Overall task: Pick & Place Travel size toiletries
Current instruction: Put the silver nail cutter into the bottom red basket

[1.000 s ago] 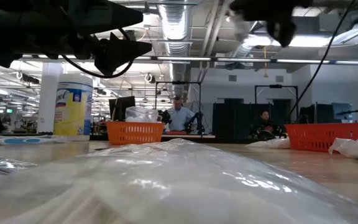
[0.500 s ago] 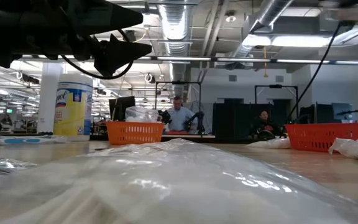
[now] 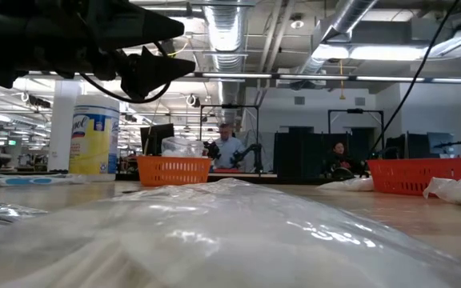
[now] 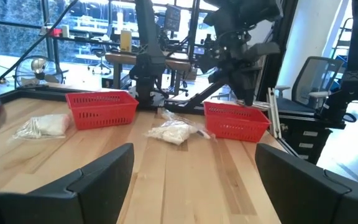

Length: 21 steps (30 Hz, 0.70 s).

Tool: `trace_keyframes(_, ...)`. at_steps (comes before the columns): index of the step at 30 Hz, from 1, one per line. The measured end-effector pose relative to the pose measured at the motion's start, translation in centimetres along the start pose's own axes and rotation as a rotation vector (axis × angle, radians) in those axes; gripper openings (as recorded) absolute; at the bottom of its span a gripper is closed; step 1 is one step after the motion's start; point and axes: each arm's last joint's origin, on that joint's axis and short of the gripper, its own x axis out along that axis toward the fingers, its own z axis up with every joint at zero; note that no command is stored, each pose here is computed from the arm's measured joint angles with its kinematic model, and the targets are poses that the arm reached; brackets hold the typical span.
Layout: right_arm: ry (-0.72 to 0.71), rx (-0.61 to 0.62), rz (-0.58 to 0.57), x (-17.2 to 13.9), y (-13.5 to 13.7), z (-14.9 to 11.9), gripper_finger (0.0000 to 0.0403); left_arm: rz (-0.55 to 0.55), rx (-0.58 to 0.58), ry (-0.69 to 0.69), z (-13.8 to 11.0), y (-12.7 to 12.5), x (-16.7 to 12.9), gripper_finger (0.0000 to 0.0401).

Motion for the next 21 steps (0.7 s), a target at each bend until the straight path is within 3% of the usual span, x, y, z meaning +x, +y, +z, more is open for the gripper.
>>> trace_keyframes(6, 0.071, 0.088, -0.136, 0.0, -1.3, -0.8, 0.0038, 0.000, 0.001, 0.002, 0.0, 0.0, 0.0, 0.0328)
trace_keyframes(16, 0.169, 0.147, -0.391, 3.0, -2.1, -1.1, 0.0037, -0.003, 0.001, 0.002, 0.0, 0.0, 0.0, 0.0328)
trace_keyframes(21, 0.193, 0.154, -0.456, 3.9, -2.2, -0.9, 0.0044, -0.003, 0.001, 0.002, 0.0, 0.0, 0.0, 0.0328)
